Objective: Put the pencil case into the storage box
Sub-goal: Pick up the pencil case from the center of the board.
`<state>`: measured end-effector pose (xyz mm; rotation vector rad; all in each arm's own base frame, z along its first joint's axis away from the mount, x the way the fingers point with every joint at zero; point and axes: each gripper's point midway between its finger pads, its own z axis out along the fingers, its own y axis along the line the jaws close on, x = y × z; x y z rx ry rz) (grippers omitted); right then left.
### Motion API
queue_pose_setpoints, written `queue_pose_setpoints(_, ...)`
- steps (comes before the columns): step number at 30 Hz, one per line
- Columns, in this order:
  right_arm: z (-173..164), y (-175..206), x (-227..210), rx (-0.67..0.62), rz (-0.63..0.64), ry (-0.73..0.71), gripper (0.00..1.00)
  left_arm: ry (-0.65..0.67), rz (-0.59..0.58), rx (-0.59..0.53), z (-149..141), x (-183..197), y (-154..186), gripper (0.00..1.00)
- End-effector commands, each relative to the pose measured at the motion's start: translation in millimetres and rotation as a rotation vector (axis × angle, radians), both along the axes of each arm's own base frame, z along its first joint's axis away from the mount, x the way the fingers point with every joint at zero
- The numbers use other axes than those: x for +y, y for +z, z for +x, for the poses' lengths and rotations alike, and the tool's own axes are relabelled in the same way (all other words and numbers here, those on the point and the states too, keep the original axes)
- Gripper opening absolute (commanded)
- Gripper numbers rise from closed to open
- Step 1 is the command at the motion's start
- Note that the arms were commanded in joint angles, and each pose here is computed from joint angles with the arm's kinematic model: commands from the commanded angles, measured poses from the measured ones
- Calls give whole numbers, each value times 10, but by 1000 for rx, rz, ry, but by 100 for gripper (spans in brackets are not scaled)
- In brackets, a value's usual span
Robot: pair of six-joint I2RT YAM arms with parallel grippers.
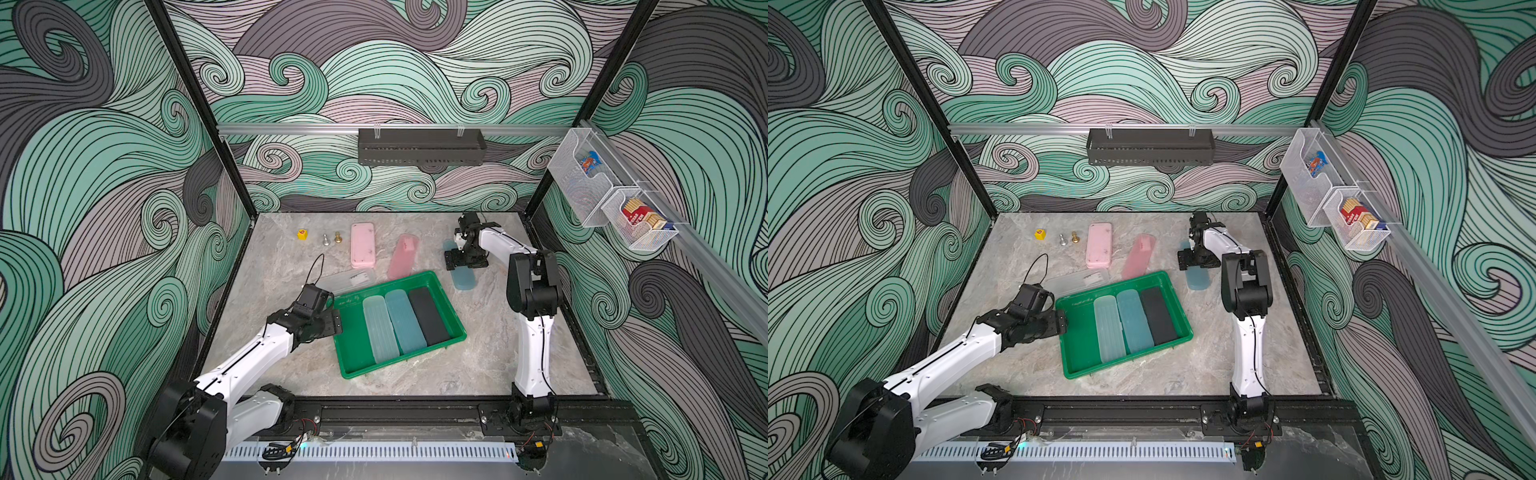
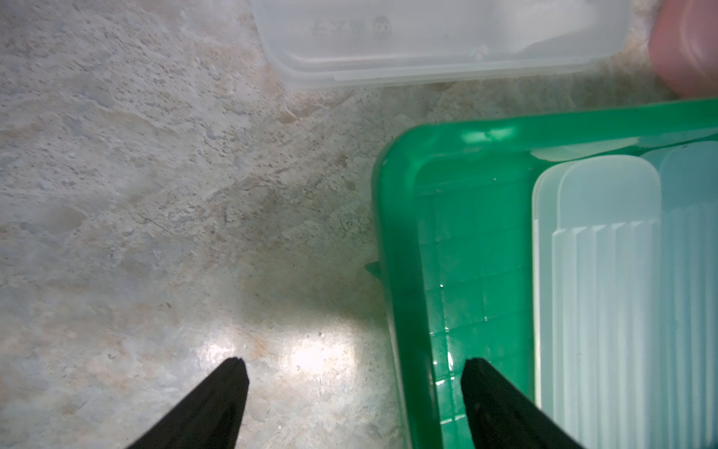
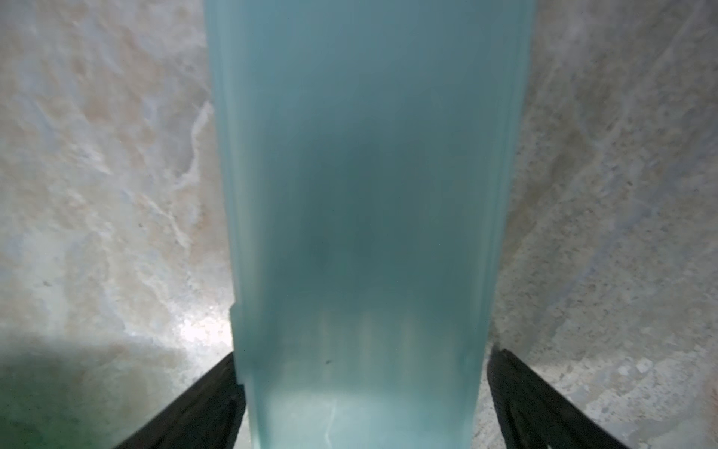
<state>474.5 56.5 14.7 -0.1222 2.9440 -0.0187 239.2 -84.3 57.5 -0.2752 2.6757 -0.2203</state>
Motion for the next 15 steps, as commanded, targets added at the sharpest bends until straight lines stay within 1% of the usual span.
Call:
queue_pose_setpoints(1,26,-70,60,12,25,12,97,4,21,2,-1,46,-14,90)
queue_pose_setpoints(3,5,-101,64,21,26,13,91,3,21,2,0,46,-13,90)
queue_pose_setpoints(7,-25,-90,57,23,25,3,74,4,20,2,-1,45,-14,90)
queue_pose_setpoints(11,-72,10,19,10,13,-15,71,4,19,1,-1,43,-11,90)
queue_pose_setpoints(15,-165,212,26,-15,29,-28,70,3,18,-1,0,43,-4,90)
